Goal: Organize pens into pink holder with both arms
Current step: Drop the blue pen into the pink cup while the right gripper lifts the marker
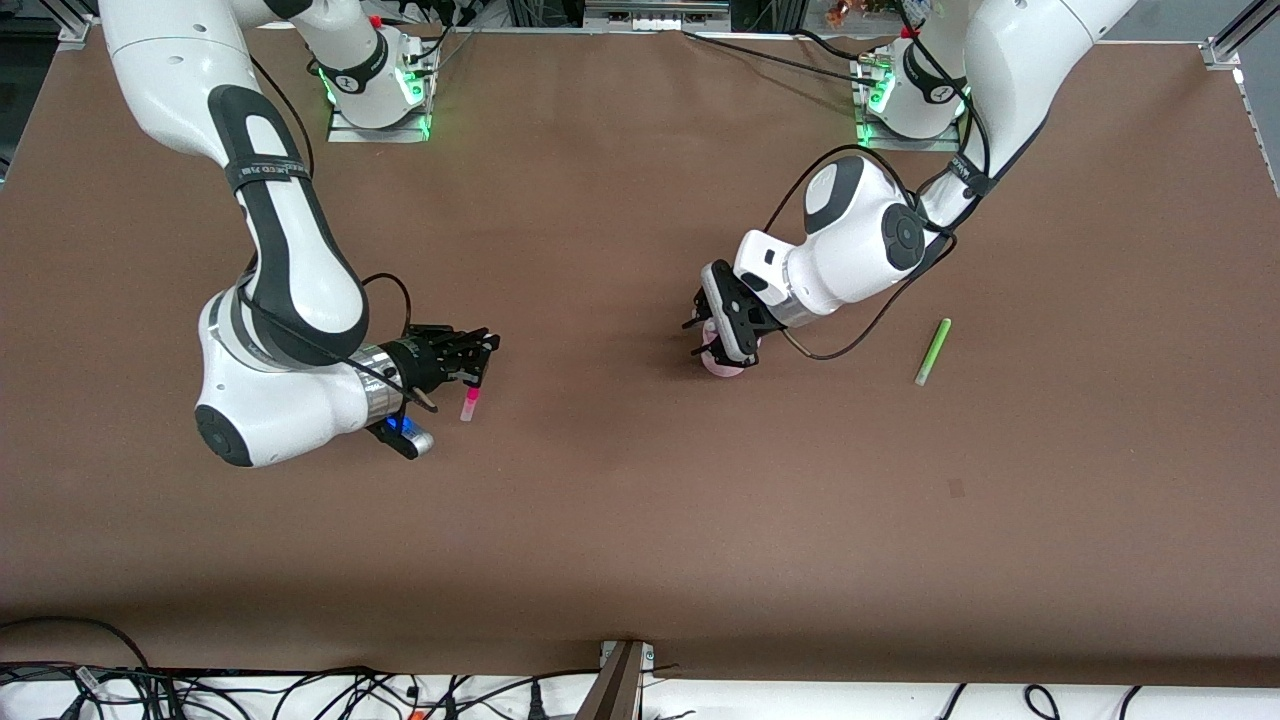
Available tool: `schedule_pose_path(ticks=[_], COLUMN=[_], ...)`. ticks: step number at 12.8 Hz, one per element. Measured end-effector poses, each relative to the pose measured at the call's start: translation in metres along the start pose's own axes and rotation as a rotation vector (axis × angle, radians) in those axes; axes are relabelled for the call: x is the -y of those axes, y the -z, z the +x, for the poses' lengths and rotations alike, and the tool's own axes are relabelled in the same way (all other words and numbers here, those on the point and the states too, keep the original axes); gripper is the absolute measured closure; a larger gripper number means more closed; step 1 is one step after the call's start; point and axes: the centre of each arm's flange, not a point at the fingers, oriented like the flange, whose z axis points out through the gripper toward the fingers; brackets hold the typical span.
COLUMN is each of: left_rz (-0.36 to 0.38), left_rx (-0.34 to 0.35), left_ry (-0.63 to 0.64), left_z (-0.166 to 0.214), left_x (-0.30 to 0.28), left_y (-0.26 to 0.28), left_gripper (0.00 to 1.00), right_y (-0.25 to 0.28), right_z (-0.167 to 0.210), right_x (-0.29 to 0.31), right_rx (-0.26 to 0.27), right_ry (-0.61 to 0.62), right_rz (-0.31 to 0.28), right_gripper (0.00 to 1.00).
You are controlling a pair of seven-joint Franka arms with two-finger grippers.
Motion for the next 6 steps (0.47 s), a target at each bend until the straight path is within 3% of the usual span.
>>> schedule_pose_path(ticks=[4,6], left_rz=[-0.073,-0.139], left_rx=[0.051,0.117], left_ry=[0.096,0.151], left_z=[0.007,0.007], left_x=[0.007,0.015], left_y=[0.035,0.062], left_gripper=[0.04,0.00], right_y=[0.001,-0.009], right_z=[-0.031,-0.051], right_x=[0.024,0.040], right_rx=[0.021,0.054], right_ry=[-0.086,-0.134], right_rz=[0.015,0.021], right_gripper=[0.82,0.82])
